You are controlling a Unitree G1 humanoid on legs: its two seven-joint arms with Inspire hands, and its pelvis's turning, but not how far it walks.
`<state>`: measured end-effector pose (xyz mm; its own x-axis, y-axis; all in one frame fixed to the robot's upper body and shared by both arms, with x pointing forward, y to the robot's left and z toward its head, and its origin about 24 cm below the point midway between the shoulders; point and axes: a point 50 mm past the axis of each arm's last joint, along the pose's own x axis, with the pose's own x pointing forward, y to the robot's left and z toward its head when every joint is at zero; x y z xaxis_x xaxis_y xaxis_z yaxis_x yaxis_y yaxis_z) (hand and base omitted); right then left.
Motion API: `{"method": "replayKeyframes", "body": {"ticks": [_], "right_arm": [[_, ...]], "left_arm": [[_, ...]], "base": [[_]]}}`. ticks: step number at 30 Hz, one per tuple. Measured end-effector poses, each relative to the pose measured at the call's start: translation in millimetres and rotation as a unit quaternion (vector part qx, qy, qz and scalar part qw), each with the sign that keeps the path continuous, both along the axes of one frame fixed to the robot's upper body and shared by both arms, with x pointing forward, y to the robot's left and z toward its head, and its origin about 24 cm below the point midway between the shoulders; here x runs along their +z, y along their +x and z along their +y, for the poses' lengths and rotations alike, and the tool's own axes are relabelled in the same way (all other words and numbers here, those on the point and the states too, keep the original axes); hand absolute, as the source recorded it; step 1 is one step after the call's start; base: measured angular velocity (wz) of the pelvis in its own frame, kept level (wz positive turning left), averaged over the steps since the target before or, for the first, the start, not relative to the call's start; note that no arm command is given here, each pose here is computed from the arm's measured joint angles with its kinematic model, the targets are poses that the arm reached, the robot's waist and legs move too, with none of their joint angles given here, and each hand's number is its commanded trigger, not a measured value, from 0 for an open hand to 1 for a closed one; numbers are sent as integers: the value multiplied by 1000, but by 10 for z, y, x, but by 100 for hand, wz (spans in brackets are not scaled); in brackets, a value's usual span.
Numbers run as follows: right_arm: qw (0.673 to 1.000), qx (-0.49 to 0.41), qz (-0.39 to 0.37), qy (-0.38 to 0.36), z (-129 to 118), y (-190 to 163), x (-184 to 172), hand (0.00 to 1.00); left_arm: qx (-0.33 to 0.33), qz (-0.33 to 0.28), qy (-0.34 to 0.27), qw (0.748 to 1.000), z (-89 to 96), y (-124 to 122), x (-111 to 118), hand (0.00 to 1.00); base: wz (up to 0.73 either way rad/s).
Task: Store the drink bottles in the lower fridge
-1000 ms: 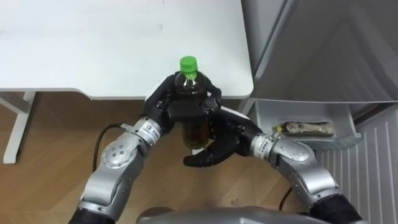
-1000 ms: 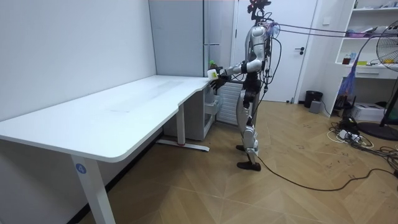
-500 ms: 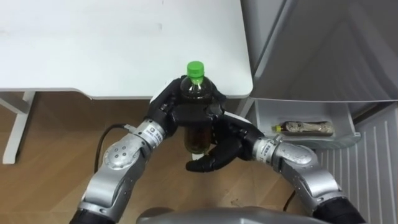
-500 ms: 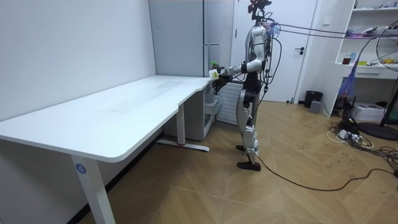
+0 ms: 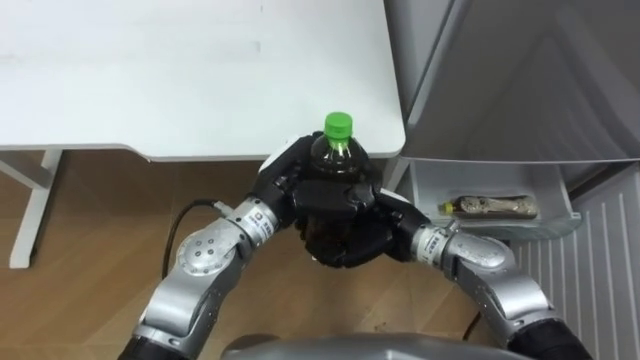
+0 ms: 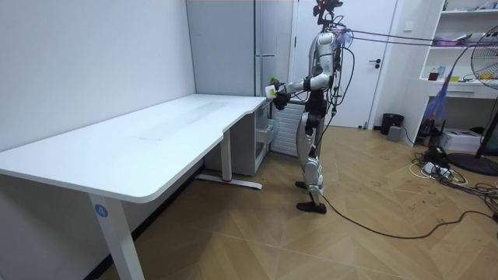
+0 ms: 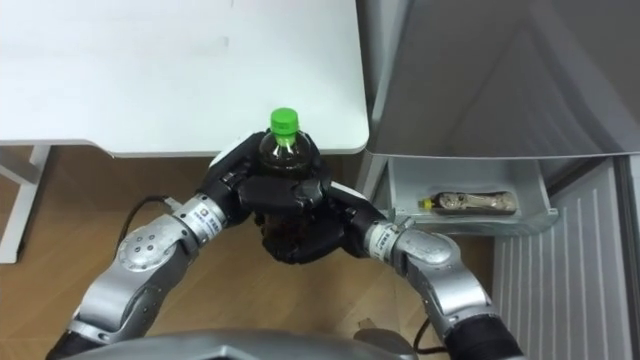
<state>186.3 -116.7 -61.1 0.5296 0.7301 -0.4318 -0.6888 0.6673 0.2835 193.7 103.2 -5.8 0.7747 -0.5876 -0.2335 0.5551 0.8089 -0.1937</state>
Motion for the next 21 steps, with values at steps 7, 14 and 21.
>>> {"method": "replayKeyframes", "body": {"ticks": [7, 14, 21], "right_arm": [[1000, 5, 1, 2, 25, -11, -3, 100], [1000, 2, -2, 12, 54, -4, 8, 100], [1000, 2, 1, 9, 44, -11, -1, 100]], "left_arm": [[-9, 3, -16, 1000, -25, -7, 9, 100], [2, 4, -33, 999, -9, 9, 24, 0], [2, 2, -30, 1000, 1, 10, 25, 0]], "base": [[0], [0], [0]]}}
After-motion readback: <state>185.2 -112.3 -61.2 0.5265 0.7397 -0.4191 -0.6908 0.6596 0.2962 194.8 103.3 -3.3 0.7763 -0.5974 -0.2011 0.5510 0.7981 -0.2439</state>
